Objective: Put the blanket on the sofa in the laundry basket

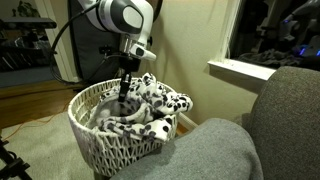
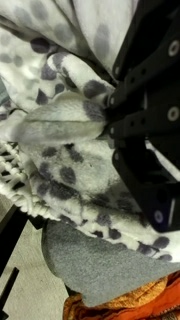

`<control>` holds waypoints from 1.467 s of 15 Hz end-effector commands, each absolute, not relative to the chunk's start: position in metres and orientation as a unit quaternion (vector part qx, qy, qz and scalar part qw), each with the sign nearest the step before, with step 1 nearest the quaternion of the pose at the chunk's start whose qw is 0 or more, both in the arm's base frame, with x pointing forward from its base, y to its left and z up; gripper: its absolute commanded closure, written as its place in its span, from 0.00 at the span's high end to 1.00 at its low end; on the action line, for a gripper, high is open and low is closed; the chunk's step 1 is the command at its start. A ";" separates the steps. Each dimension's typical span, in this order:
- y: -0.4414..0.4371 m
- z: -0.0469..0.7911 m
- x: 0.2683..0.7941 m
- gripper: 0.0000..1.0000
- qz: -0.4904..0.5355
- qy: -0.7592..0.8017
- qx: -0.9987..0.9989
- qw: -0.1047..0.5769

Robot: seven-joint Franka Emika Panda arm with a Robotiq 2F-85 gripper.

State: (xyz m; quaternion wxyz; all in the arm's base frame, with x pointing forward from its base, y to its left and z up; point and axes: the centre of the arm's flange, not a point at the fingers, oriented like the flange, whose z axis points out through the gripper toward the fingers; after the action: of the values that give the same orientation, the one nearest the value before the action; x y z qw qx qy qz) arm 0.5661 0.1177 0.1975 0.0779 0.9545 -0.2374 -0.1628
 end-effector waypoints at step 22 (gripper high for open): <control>0.286 0.245 0.564 0.03 -0.083 -0.076 0.987 0.113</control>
State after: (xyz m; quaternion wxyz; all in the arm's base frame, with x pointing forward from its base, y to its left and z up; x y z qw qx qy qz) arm 0.5607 0.2771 0.2421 0.0998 0.9885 -0.0787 -0.0815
